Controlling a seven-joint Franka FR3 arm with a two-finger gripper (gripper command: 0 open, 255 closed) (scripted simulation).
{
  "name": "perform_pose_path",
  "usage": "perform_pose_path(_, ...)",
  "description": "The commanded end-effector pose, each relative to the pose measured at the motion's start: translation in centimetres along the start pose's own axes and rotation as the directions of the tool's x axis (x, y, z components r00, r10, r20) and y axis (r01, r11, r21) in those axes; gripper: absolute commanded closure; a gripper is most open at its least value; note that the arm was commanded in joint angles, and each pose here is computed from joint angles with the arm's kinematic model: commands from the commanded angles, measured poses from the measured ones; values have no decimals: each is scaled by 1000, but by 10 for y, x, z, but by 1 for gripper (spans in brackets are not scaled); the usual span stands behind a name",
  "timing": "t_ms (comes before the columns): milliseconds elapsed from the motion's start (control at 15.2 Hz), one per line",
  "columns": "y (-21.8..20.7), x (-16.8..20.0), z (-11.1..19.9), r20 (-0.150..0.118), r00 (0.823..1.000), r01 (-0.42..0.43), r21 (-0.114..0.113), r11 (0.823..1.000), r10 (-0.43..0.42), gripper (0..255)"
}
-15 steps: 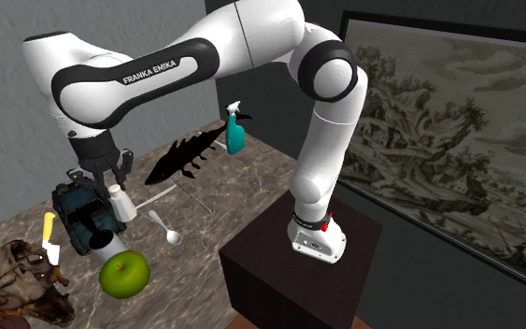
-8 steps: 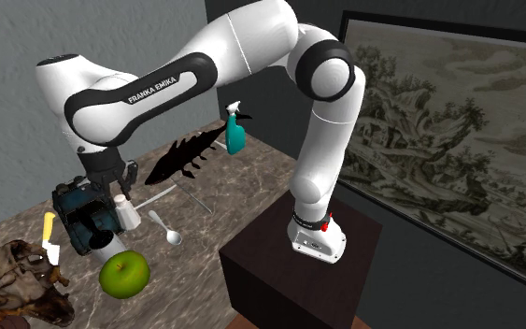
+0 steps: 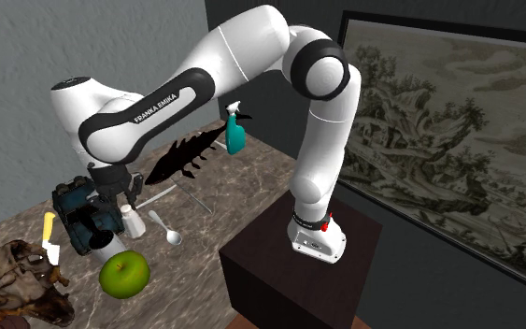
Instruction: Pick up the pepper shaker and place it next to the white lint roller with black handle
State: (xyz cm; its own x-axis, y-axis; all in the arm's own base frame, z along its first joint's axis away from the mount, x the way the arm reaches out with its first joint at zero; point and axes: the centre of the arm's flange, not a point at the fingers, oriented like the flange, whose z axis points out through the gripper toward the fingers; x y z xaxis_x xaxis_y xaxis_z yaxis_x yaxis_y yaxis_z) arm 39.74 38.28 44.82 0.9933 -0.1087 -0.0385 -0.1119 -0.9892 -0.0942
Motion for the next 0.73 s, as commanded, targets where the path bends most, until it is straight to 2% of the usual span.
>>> perform_pose_path(0, 1, 0, 10, 0, 1000, 0, 0, 1000, 0, 255)
perform_pose_path(660, 6, 2, 63, 0, 1000, 0, 0, 1000, 0, 255)
